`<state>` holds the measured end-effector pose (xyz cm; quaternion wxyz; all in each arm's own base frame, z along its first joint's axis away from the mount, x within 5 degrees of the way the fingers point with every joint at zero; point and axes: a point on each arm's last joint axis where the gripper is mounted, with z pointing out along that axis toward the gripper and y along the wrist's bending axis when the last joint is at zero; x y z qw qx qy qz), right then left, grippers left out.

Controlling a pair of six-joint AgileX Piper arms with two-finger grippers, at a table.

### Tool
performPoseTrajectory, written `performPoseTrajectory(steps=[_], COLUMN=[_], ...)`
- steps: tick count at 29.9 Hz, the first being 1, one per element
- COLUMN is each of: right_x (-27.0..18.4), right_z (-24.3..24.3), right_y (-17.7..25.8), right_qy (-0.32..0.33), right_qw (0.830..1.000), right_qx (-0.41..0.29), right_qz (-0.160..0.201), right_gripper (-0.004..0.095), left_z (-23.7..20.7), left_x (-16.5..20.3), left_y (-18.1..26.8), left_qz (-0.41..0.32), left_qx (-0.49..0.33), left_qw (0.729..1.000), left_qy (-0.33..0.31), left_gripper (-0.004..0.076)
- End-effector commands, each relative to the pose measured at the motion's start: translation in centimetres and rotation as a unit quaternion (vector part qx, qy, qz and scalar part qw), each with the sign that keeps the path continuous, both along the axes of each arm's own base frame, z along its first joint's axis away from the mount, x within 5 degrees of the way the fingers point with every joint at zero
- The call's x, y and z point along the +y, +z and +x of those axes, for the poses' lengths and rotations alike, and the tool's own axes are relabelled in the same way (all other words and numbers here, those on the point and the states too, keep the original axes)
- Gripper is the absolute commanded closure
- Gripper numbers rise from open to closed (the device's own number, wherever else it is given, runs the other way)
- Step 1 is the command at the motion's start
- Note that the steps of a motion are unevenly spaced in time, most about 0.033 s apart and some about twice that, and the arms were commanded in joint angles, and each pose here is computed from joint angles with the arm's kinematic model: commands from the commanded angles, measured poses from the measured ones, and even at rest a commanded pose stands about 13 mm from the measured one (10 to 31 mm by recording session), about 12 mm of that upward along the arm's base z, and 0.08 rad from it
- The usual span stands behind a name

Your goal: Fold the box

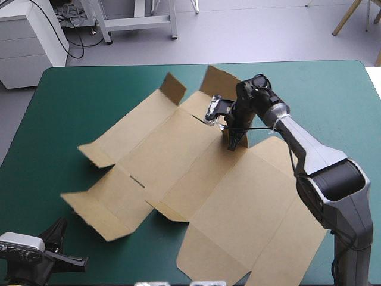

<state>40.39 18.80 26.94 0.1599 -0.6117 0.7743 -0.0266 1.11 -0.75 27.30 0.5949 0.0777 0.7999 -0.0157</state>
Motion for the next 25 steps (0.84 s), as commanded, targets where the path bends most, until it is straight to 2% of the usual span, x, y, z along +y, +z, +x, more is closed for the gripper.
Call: performPoseTrajectory(steps=[1,4,7,9,12,17,21,25], right_x=[2.8,5.7,7.7,8.4,8.8,8.7,8.8,8.9], right_z=[-0.7,-1.1,-1.6,-1.7,-1.5,-0.9,-0.9,-0.9], right_y=[4.6,5.1,4.6,4.1,2.9,1.3,1.2,1.2], right_qy=[0.121,0.198,0.268,0.290,0.299,0.311,0.308,0.274], right_qw=[0.988,0.969,0.948,0.940,0.940,0.938,0.939,0.951], right_qx=[-0.095,-0.143,-0.174,-0.178,-0.166,-0.153,-0.153,-0.145], right_qz=[0.010,0.029,0.014,0.007,0.001,-0.031,-0.029,-0.008], right_gripper=[0.0927,0.0927,0.0928,0.0928,0.0928,0.0928,0.0927,0.0913], left_z=[0.1,0.1,0.1,0.1,0.1,0.1,0.1,0.1], left_x=[0.0,0.0,0.0,0.0,0.0,0.0,0.0,0.0], left_y=[1.2,1.2,1.2,1.2,1.2,1.2,1.2,1.2], left_qz=[-0.010,-0.010,-0.010,-0.010,-0.010,-0.010,-0.010,-0.010], left_qx=[-0.040,-0.040,-0.040,-0.040,-0.040,-0.040,-0.040,-0.040], left_qw=[0.999,0.999,0.999,0.999,0.999,0.999,0.999,0.999], left_qy=[0.000,0.000,0.000,0.000,0.000,0.000,0.000,0.000], left_gripper=[0.0734,0.0734,0.0734,0.0734,0.0734,0.0734,0.0734,0.0734])
